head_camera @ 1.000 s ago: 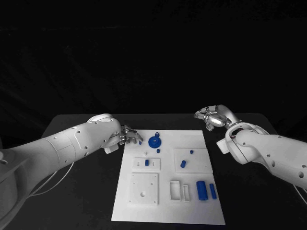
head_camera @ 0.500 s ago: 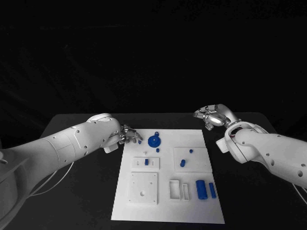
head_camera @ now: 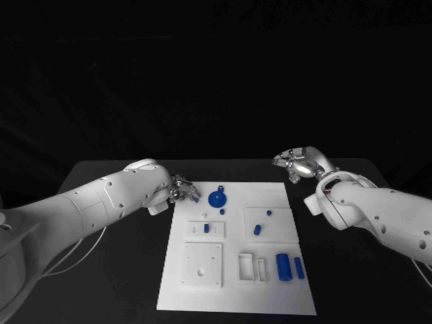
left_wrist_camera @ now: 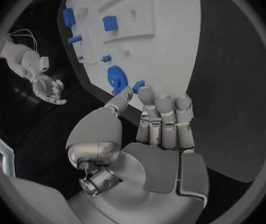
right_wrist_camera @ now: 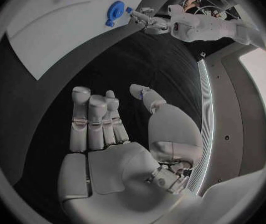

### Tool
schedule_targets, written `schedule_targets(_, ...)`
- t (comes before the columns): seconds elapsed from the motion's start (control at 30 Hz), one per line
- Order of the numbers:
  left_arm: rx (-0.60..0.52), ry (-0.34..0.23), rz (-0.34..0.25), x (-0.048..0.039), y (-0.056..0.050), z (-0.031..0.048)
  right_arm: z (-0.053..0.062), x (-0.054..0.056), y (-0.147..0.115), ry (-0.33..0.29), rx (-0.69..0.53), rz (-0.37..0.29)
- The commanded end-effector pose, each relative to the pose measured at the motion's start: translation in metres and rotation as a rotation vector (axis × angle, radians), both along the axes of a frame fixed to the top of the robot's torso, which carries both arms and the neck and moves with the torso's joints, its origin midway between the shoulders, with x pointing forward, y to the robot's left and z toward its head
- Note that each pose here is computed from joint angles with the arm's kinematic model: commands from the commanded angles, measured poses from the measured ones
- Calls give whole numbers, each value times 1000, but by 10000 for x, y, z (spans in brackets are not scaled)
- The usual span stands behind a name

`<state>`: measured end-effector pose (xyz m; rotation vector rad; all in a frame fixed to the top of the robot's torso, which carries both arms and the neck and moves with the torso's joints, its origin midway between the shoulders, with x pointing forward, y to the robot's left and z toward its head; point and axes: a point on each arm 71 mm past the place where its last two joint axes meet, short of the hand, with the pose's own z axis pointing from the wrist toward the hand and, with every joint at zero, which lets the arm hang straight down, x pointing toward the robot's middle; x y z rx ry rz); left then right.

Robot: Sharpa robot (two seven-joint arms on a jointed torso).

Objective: Assemble the parts on the task board

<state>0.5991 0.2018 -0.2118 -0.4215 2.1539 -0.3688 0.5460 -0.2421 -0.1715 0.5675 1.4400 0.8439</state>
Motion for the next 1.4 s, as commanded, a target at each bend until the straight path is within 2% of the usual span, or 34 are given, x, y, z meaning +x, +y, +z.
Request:
schedule_targets(0.03, -26, 17, -16, -11, -33, -15, 3, -4, 16, -5, 0, 14)
schedule_targets(1.4, 43, 14, -40, -10, -66, -26, 5, -5, 35, -7, 2, 18)
